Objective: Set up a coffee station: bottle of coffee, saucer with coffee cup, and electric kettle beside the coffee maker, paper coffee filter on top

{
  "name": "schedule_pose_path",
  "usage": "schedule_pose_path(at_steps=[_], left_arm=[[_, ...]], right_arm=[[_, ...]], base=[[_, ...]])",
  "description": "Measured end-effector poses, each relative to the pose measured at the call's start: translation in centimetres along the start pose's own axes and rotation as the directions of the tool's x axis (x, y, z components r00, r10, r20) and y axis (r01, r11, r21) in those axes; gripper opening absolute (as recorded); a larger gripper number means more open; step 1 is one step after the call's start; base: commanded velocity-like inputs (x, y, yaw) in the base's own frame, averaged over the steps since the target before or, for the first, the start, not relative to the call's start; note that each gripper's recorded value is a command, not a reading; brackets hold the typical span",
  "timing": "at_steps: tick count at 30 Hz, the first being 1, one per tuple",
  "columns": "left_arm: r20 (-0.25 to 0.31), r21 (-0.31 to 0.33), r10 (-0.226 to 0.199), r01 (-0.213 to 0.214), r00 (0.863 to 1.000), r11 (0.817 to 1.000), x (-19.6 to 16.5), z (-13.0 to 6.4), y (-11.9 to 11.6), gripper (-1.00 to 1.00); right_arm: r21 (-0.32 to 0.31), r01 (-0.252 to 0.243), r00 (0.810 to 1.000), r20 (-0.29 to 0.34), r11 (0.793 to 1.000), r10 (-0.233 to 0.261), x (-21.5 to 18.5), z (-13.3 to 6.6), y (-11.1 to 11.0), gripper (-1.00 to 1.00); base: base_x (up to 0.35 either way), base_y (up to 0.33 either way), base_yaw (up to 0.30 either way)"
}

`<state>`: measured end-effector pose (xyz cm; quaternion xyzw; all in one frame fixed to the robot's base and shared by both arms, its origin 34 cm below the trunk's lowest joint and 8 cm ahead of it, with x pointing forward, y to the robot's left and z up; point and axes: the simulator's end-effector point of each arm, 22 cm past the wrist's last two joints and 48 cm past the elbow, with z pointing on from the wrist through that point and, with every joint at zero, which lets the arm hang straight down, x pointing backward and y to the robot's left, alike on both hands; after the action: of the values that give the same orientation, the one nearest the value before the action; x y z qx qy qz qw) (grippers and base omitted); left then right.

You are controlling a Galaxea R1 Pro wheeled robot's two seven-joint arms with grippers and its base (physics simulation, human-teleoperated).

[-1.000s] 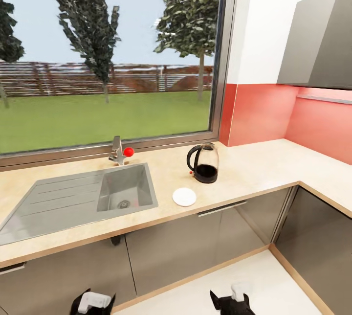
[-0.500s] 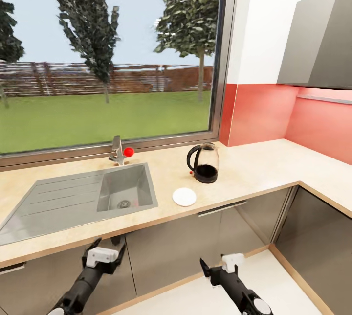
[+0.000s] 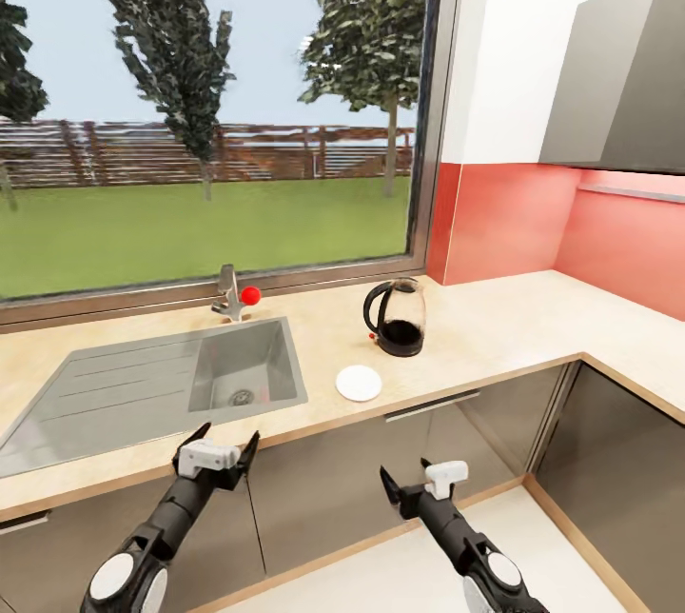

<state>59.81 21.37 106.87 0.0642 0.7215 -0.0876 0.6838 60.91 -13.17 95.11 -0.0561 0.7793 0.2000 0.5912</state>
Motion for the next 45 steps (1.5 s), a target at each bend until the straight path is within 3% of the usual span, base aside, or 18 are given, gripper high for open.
schedule_pose_path(at_steps=[4, 8, 15, 20, 22, 27, 33, 34, 37, 45], left_arm=[[0.001, 0.000, -0.004, 0.004, 1.000, 1.000, -2.4, 2.2, 0.5, 1.00], [-0.036, -0.002, -0.015, 0.015, 0.999, 1.000, -5.1, 5.2, 1.5, 1.00], [-0.088, -0.037, -0.040, 0.037, 0.995, 0.999, -11.1, 9.1, 4.6, 1.00], [-0.193, -0.084, -0.093, 0.078, 0.977, 0.993, -12.3, 10.5, 7.8, 1.00], [-0.253, -0.096, -0.107, 0.085, 0.961, 0.992, -11.5, 10.7, 9.0, 1.00], [-0.336, -0.105, -0.119, 0.089, 0.934, 0.991, -9.5, 10.4, 10.6, 1.00], [-0.455, -0.088, -0.155, 0.128, 0.877, 0.988, -6.3, 9.6, 10.1, 1.00], [-0.474, -0.087, -0.161, 0.136, 0.865, 0.987, -5.9, 9.4, 10.0, 1.00], [-0.501, -0.083, -0.170, 0.148, 0.849, 0.986, -5.2, 9.1, 9.7, 1.00], [-0.517, -0.065, -0.170, 0.160, 0.839, 0.985, -4.7, 8.7, 9.1, 1.00]], right_arm=[[-0.028, 0.008, 0.997, 0.073, 1.000, -0.006, -3.5, 0.2, 1.3, 1.00], [-0.049, 0.019, 0.986, 0.167, 0.999, -0.011, -8.0, 0.1, 2.8, 1.00], [0.052, -0.001, 0.973, 0.231, 0.999, -0.011, -12.5, 0.2, 1.4, 1.00], [0.038, -0.013, 0.982, 0.188, 0.999, 0.005, -15.7, 2.3, 3.5, 1.00], [0.013, -0.022, 0.990, 0.142, 1.000, 0.020, -16.7, 3.4, 5.4, 1.00], [-0.031, -0.017, 0.997, 0.080, 0.999, 0.020, -19.2, 5.3, 8.3, 1.00], [-0.081, -0.033, 0.999, -0.039, 0.996, 0.030, -20.9, 6.8, 12.2, 1.00], [-0.066, -0.046, 0.997, -0.057, 0.997, 0.043, -21.1, 6.9, 11.9, 1.00], [0.004, -0.096, 0.992, -0.079, 0.995, 0.096, -21.7, 7.1, 9.6, 1.00], [0.091, -0.199, 0.976, -0.071, 0.976, 0.206, -22.5, 6.7, 5.4, 1.00]], base=[[0.000, 0.000, 0.000], [0.000, 0.000, 0.000], [0.000, 0.000, 0.000], [0.000, 0.000, 0.000], [0.000, 0.000, 0.000], [0.000, 0.000, 0.000], [0.000, 0.000, 0.000], [0.000, 0.000, 0.000], [0.000, 0.000, 0.000], [0.000, 0.000, 0.000]])
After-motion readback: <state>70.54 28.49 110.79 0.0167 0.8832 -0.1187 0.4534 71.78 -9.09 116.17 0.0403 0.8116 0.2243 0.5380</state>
